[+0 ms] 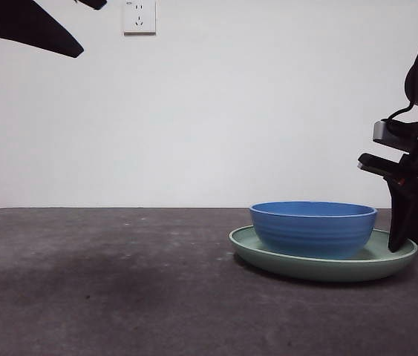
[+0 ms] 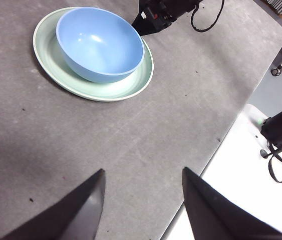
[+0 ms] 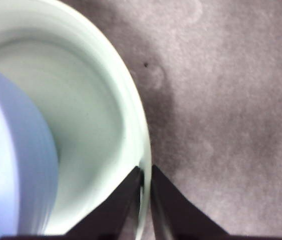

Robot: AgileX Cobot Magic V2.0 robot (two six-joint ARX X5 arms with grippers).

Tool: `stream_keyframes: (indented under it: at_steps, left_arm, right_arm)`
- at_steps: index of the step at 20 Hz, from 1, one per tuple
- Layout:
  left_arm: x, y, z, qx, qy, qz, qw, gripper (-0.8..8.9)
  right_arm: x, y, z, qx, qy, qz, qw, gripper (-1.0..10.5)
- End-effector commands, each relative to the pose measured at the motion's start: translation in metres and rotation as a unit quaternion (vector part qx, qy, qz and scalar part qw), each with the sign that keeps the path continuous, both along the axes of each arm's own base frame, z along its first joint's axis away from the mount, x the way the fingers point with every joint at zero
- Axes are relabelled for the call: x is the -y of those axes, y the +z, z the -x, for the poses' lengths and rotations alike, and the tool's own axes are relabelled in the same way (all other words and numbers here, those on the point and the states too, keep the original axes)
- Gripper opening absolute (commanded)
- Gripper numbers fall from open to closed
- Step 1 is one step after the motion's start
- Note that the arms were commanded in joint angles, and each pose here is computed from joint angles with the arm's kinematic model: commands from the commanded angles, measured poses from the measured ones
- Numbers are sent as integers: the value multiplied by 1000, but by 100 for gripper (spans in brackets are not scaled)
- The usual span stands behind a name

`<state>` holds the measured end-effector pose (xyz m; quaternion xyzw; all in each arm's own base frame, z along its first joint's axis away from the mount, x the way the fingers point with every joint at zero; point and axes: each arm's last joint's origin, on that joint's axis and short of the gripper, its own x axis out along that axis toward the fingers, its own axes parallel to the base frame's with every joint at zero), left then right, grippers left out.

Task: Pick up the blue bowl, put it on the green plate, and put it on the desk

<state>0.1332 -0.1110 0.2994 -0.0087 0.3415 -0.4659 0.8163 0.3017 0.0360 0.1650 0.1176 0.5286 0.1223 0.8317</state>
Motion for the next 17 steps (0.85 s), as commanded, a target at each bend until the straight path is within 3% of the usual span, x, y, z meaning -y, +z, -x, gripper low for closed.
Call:
stream_keyframes:
  at_steps: [1, 6, 11, 14, 17]
  left_arm:
    - [1, 1, 0, 2, -4, 2, 1000, 250]
    - [1, 1, 0, 2, -4, 2, 1000, 250]
    - [1, 1, 0, 2, -4, 2, 1000, 250]
    - [2, 1, 0, 2, -4, 2, 1000, 250]
    - [1, 1, 0, 2, -4, 2, 1000, 250]
  right_arm:
    - [1, 1, -4, 3, -2, 3, 1000, 9]
    - [2, 26, 3, 43, -11, -8, 999, 9]
    - [0, 56, 15, 83, -15, -55, 995, 9]
    - [-3, 63, 17, 81, -15, -105, 991, 9]
    - [-18, 66, 17, 85, -9, -126, 988, 9]
